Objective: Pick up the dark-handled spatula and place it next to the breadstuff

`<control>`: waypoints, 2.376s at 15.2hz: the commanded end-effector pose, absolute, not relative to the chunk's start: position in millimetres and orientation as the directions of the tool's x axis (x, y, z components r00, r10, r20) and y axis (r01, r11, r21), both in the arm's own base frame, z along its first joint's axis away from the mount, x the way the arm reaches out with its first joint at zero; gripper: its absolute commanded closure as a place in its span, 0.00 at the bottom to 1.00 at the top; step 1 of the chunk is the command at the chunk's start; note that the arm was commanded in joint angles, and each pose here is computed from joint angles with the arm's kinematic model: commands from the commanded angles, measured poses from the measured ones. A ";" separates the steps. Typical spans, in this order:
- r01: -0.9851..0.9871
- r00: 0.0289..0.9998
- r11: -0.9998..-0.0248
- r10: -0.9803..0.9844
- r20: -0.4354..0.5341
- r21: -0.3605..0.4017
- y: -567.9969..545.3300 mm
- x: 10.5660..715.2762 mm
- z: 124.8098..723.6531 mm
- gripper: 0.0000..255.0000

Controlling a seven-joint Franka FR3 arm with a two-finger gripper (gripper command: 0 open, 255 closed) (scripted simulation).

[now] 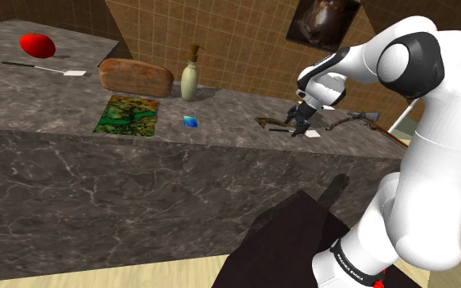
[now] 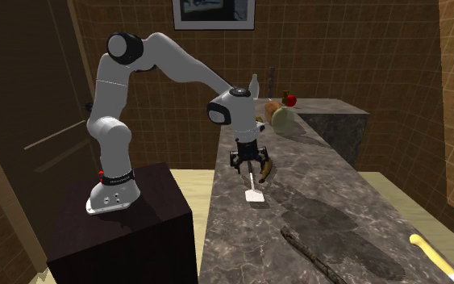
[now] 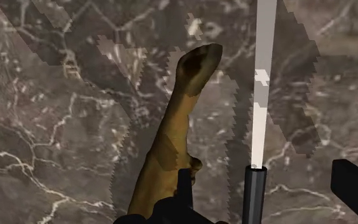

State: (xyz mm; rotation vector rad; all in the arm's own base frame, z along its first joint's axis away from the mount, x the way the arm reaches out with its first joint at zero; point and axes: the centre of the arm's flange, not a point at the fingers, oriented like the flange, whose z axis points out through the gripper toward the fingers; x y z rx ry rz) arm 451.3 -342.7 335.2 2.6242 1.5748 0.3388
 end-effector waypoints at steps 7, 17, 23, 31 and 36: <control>0.864 0.453 -0.476 0.878 0.156 0.166 -342.5 451.5 334.3 1.00; 0.864 0.453 -0.476 0.878 0.156 0.166 -342.5 451.5 344.8 1.00; 0.864 0.453 -0.476 0.878 0.156 0.166 -342.5 451.5 376.5 1.00; 0.864 0.453 -0.476 0.878 0.156 0.166 -342.5 451.5 418.7 1.00; 0.864 0.453 -0.476 0.878 0.156 0.166 -342.5 451.5 445.1 1.00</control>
